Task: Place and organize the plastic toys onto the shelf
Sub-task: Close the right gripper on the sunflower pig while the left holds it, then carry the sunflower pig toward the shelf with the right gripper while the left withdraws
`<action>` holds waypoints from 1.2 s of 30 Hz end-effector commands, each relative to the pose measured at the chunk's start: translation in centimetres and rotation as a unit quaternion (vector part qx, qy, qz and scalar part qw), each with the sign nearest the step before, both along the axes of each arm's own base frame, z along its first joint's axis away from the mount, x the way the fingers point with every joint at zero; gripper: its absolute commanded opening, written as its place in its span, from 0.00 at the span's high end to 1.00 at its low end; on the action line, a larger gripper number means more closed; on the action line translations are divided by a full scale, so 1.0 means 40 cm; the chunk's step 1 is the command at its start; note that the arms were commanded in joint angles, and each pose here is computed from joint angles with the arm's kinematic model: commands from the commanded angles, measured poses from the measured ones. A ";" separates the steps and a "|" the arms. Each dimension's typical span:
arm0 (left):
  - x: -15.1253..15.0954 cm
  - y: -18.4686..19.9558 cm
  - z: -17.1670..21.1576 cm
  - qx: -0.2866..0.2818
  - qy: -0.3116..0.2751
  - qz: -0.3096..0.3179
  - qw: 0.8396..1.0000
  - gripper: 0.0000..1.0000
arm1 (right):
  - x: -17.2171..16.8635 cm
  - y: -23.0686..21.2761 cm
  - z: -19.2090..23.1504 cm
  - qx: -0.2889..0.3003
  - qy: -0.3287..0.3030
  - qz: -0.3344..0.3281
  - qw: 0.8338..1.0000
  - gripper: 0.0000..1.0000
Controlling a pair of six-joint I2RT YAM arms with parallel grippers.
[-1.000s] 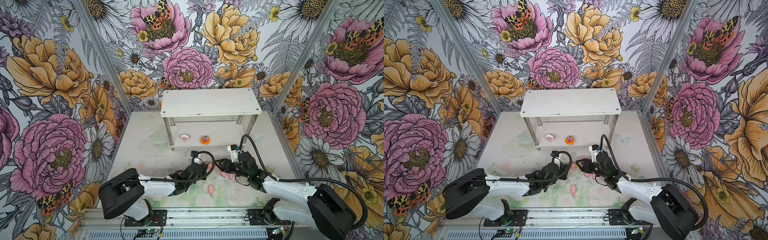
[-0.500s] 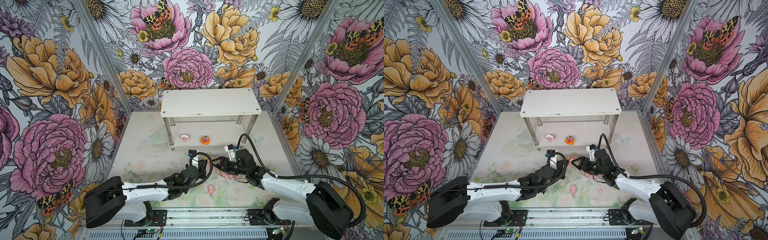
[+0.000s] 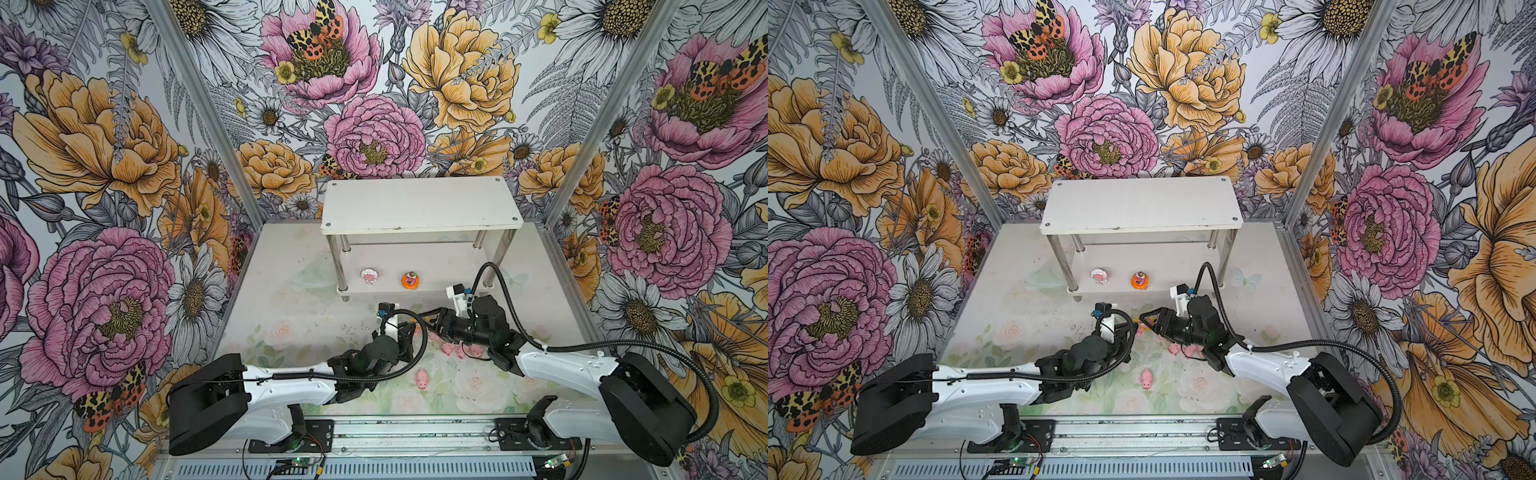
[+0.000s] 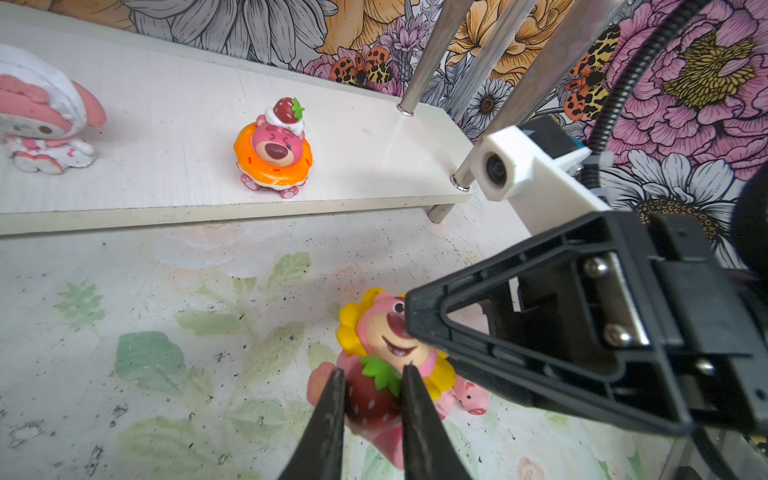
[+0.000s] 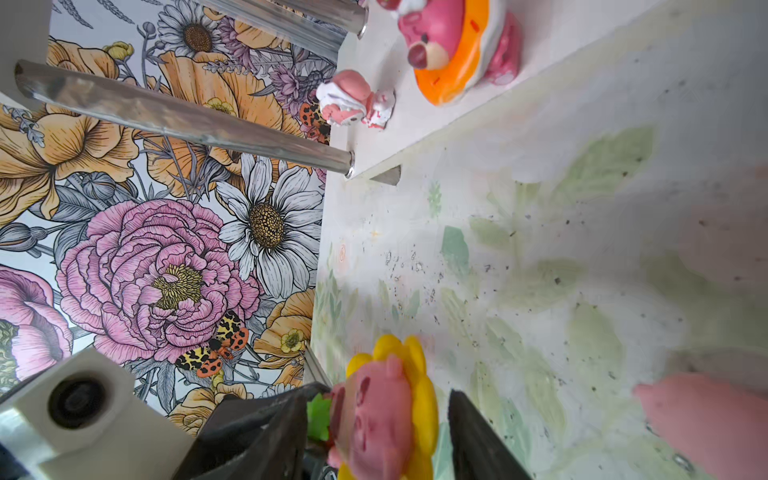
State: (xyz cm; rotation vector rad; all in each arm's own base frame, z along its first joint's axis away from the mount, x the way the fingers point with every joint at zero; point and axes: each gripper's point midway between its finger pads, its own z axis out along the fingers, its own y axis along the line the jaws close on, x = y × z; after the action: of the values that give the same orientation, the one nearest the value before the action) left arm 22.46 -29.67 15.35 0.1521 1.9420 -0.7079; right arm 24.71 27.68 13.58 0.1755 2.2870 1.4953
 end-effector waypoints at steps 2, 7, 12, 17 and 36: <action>0.006 -0.006 0.029 -0.006 -0.017 0.006 1.000 0.91 | 0.010 0.029 0.041 0.031 -0.020 0.010 0.999 0.53; 0.007 -0.009 0.026 -0.005 -0.017 0.004 1.000 0.91 | 0.019 0.046 0.049 0.039 -0.026 0.018 0.999 0.62; 0.007 -0.008 0.027 -0.006 -0.017 0.005 1.000 0.90 | 0.021 0.053 0.039 0.040 -0.027 0.024 0.999 0.77; 0.008 0.000 0.037 -0.015 -0.019 0.010 1.000 0.74 | 0.020 0.059 0.043 0.022 -0.051 0.044 0.997 0.88; -0.016 0.175 0.078 -0.054 -0.025 0.077 0.995 0.33 | 0.037 -0.113 0.080 -0.338 -0.322 0.191 0.864 1.00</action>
State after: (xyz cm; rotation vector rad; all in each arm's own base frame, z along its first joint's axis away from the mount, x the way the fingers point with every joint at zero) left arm 21.65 -24.91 19.88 0.0018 1.8159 -0.7804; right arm 26.60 25.61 17.13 -0.6198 2.2048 0.9083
